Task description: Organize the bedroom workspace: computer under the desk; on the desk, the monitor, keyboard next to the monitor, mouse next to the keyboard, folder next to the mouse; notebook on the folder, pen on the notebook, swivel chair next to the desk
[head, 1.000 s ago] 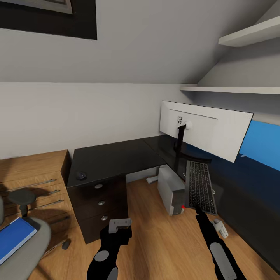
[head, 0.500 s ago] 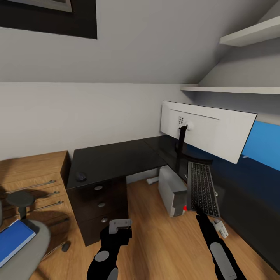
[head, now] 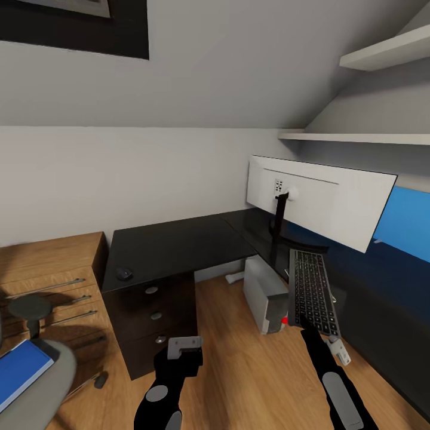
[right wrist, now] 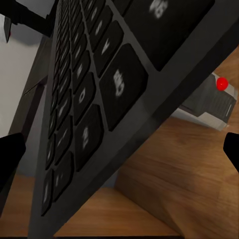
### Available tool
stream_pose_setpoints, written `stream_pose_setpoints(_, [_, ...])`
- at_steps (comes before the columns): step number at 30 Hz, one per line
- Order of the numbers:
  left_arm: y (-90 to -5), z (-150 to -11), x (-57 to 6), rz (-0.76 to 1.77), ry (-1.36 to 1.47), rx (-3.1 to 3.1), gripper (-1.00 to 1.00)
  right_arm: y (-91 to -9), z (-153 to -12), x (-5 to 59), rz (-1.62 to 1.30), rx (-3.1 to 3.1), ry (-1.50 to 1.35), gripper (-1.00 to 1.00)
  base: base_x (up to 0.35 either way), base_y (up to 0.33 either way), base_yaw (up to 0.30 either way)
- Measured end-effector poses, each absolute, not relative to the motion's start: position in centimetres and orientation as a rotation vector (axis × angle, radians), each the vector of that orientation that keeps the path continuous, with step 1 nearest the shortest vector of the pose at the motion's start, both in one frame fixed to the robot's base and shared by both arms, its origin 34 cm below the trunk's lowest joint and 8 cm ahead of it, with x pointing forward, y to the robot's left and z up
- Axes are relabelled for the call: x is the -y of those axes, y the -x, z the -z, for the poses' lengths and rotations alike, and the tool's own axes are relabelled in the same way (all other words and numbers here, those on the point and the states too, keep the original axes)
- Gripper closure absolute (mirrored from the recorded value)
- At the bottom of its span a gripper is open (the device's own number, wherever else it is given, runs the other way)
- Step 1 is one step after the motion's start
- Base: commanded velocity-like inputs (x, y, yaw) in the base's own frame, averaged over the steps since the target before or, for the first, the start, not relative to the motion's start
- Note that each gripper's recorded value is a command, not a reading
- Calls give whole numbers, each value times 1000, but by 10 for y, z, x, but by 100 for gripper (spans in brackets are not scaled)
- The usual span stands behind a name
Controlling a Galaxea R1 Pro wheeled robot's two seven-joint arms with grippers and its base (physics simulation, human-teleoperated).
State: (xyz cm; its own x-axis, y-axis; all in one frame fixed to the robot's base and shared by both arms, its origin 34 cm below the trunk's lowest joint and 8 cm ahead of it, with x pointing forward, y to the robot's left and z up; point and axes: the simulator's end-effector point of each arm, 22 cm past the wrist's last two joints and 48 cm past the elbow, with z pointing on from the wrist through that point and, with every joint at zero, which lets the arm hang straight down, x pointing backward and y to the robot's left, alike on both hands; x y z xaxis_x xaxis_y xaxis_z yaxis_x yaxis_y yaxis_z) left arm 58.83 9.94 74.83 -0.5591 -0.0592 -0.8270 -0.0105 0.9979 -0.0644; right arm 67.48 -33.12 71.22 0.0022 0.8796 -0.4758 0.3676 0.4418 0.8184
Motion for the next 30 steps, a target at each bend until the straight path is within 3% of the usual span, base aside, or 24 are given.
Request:
stream_pose_setpoints(12, [-588, -747, -99, 62, 47, -2167, -100, -675, -713, 332, -576, -1583, -1122, -100, 0, 0, 0])
stream_pose_setpoints(13, [-587, -745, -99, 61, 44, -2171, -100, -675, -713, 332, -576, -1583, -1122, 100, 0, 0, 0])
stream_pose_setpoints(30, [-571, -712, -83, 47, -21, -2242, -100, -675, -714, 332, -575, -1582, -1120, 100, 0, 0, 0])
